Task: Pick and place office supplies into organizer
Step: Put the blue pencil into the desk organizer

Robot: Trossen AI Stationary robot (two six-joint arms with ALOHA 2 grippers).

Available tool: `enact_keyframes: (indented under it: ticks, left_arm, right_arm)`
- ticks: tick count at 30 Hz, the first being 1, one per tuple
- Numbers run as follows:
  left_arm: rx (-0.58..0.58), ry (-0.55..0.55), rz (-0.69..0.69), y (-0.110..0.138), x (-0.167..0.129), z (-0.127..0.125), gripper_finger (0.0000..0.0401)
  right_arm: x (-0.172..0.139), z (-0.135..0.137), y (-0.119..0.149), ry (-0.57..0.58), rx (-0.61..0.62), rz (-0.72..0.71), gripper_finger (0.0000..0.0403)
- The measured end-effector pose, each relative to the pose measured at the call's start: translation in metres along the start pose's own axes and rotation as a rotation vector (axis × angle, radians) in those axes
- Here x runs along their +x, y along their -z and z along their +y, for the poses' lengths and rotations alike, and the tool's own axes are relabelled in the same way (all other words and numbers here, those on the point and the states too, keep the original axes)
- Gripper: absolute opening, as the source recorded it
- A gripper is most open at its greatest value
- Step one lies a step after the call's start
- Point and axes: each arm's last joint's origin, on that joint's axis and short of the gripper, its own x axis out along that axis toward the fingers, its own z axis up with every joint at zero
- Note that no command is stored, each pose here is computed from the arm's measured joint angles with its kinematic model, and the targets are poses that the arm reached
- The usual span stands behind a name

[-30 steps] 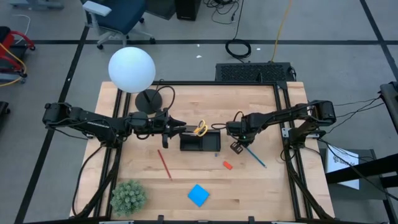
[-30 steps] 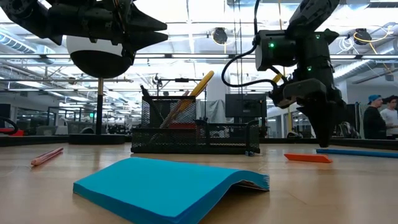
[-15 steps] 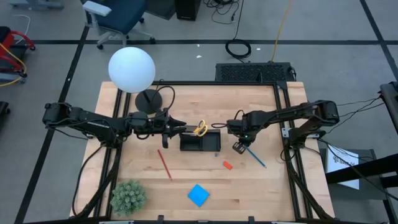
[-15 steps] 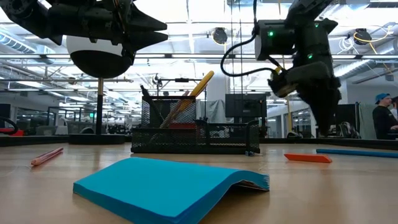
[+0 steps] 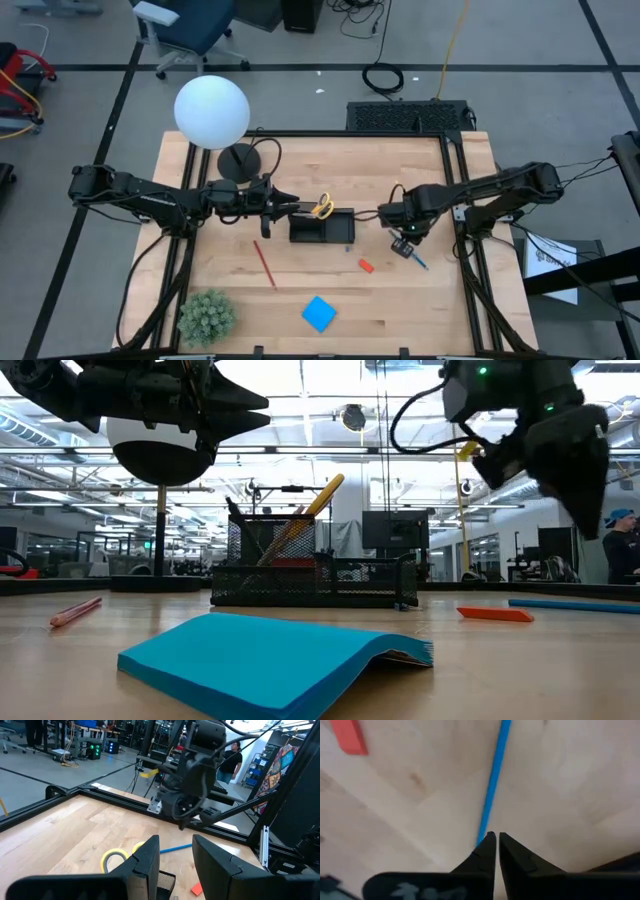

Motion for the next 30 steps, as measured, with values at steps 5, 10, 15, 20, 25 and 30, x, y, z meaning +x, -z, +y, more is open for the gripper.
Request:
enact_keyframes:
  ticks: [5,10,15,20,25,30]
  left_arm:
    - [0.0,0.0,0.0,0.0,0.0,0.0,0.0113]
    - [0.0,0.0,0.0,0.0,0.0,0.0,0.0113]
    - [0.0,0.0,0.0,0.0,0.0,0.0,0.0113]
    - [0.0,0.0,0.0,0.0,0.0,0.0,0.0113]
    - [0.0,0.0,0.0,0.0,0.0,0.0,0.0113]
    - [0.0,0.0,0.0,0.0,0.0,0.0,0.0113]
  right_arm:
    - [0.012,0.008,0.016,-0.004,0.095,0.078,0.0052]
    - [0.02,0.019,0.028,0.002,0.126,0.071,0.0095]
    - [0.033,0.03,0.037,-0.005,0.117,0.002,0.0127]
    - [0.049,0.029,0.048,0.016,0.194,0.008,0.0144]
    - [0.061,0.025,0.058,0.06,0.201,0.022,0.015]
    - [0.072,0.025,0.065,0.054,0.175,0.016,0.0148]
